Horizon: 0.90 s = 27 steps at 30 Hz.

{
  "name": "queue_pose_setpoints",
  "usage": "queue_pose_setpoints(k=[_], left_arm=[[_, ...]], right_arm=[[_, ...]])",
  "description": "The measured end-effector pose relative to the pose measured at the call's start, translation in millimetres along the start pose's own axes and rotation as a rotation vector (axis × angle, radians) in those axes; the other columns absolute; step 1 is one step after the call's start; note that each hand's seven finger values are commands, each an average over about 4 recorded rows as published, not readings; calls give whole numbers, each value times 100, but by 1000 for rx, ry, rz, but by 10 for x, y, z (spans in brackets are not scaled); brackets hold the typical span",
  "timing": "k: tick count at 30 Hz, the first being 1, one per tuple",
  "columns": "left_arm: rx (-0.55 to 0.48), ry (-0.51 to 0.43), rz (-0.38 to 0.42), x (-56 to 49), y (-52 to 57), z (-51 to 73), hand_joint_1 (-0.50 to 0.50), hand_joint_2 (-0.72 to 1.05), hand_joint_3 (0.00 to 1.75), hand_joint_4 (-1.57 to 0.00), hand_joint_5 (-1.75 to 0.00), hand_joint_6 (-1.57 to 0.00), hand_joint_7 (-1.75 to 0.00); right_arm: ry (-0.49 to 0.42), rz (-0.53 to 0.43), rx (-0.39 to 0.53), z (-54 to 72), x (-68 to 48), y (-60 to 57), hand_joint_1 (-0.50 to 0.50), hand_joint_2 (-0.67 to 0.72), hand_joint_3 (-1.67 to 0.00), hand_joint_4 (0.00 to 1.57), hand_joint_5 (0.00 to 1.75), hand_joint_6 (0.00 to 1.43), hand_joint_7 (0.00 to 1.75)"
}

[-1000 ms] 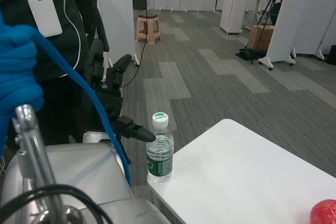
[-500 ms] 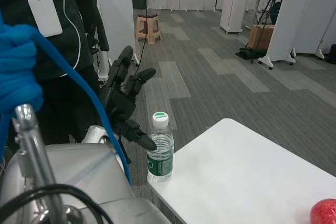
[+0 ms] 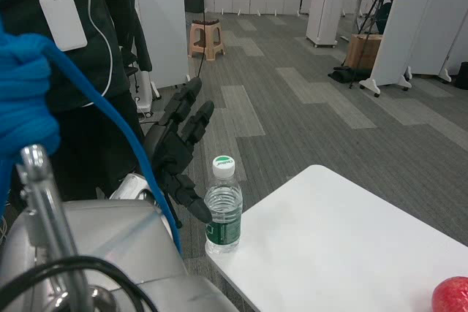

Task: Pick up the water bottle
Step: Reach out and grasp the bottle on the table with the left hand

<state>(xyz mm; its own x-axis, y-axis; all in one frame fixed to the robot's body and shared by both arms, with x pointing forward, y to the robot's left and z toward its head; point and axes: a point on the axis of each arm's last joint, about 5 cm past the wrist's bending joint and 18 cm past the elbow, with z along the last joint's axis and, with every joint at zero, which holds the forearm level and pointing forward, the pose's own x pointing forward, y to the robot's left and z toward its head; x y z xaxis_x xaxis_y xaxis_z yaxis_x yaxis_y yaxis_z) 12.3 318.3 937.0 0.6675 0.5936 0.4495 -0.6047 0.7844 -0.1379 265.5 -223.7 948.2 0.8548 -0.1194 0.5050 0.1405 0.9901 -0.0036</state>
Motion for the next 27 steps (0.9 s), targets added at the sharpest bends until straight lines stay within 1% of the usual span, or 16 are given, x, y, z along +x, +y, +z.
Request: queue_pose_setpoints(k=[2, 4, 6, 8, 10, 12, 15, 17, 19, 22, 24, 27], left_arm=[[5, 28, -13, 1, 6, -3, -50, -46, 9, 0, 0, 0, -21], [21, 48, -24, 1, 11, -2, -50, -46, 9, 0, 0, 0, -21], [40, 65, -38, 4, 9, -5, -50, -41, 9, 0, 0, 0, -21], [53, 92, -59, 12, 0, -18, -50, -37, 9, 0, 0, 0, -21], [59, 129, -87, 23, -12, -38, -50, -37, 9, 0, 0, 0, -21], [62, 162, -110, 32, -23, -57, -50, -37, 9, 0, 0, 0, -21], [70, 195, -132, 45, -37, -77, -50, -37, 9, 0, 0, 0, -21], [74, 216, -146, 54, -46, -91, -50, -37, 9, 0, 0, 0, -21], [76, 240, -162, 61, -53, -104, -50, -35, 9, 0, 0, 0, -21], [75, 267, -177, 67, -58, -119, -50, -28, 9, 0, 0, 0, -21], [76, 276, -182, 69, -60, -123, -50, -28, 9, 0, 0, 0, -21], [81, 284, -180, 67, -54, -125, -50, -28, 9, 0, 0, 0, -21]], right_arm=[[0, 0, 0, 0, 0, 0, -42, 52, 0, 0, 0, 0, 0], [0, 0, 0, 0, 0, 0, -42, 50, 0, 0, 0, 0, 0], [0, 0, 0, 0, 0, 0, -44, 50, 0, 0, 0, 0, 0], [0, 0, 0, 0, 0, 0, -44, 50, 0, 0, 0, 0, 0], [0, 0, 0, 0, 0, 1, -42, 50, 0, 0, 0, 0, 0], [0, 0, 1, 0, 0, 1, -43, 53, 0, 0, 0, 0, 0], [1, 0, 2, 0, 0, 1, -44, 53, 0, 0, 0, 0, 0], [1, -1, 3, 0, 0, 0, -42, 50, 0, 0, 0, 0, 0], [1, -2, 4, 0, 0, 0, -42, 49, 0, 0, 0, 0, 0], [1, -2, 4, 0, 0, 0, -42, 50, 0, 0, 0, 0, 0], [1, -2, 4, 0, 0, 0, -42, 49, 0, 0, 0, 0, 0], [1, -2, 4, 0, 0, 0, -42, 53, 0, 0, 0, 0, 0]])
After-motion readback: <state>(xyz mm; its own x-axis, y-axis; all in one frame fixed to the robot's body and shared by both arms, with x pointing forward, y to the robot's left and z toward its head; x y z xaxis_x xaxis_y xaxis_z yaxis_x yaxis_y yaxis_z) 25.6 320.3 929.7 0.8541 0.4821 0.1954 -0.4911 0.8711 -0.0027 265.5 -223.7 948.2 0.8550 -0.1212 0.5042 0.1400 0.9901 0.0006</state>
